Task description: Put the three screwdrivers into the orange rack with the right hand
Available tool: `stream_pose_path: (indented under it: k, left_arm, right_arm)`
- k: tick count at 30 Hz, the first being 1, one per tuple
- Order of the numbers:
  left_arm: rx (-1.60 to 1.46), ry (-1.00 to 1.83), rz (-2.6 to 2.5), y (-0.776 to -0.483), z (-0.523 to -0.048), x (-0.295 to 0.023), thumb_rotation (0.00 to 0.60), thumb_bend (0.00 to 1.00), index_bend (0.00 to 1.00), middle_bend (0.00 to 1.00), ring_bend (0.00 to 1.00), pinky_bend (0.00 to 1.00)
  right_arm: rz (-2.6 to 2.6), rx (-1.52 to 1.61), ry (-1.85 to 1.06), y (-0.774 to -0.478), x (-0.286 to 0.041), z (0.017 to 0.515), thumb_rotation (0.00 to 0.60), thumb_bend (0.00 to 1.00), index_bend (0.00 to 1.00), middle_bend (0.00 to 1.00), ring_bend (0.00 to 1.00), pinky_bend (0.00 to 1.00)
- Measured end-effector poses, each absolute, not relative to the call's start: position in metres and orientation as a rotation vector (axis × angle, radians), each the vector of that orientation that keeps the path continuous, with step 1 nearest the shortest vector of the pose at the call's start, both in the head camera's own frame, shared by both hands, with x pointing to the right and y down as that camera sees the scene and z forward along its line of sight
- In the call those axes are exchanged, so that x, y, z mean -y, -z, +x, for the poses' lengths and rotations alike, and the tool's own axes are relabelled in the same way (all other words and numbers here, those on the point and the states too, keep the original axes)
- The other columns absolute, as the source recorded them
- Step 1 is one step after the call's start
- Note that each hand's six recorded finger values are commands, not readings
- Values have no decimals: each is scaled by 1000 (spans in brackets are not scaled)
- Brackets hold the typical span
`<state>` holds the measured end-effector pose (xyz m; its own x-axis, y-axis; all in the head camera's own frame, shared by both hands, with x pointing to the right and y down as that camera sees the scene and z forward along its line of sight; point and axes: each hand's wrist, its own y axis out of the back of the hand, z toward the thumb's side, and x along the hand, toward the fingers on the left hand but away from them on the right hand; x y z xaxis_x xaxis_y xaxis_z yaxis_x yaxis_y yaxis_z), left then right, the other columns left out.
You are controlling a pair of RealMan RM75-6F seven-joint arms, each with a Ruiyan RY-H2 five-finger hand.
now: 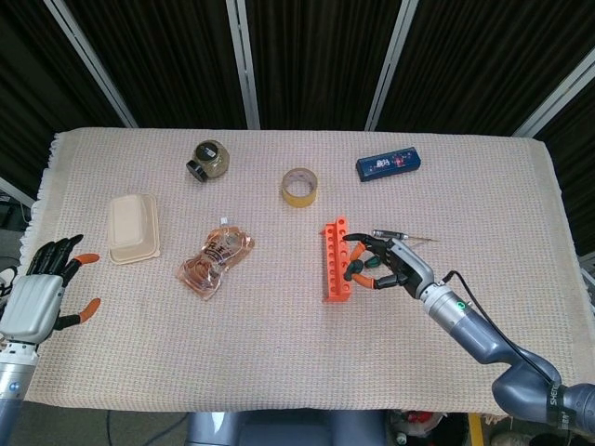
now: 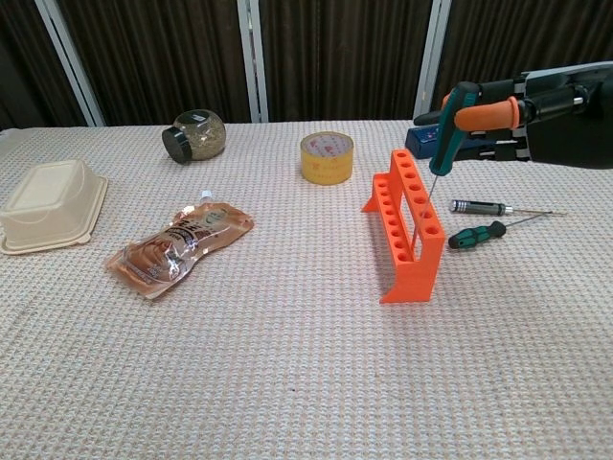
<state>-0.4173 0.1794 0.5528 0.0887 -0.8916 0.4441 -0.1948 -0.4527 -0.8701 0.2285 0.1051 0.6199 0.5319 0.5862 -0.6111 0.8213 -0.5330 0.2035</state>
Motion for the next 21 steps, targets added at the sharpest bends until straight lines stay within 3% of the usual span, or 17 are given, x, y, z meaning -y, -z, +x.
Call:
stream_pose_path:
  k: [21]
  left_arm:
    - [-1076,1405,-1737,-554,-415,-179,600,269,250,25,8,0]
  right_arm:
    - [2318,-1138,687,-614,-102,233,600,352,594,149,0,0]
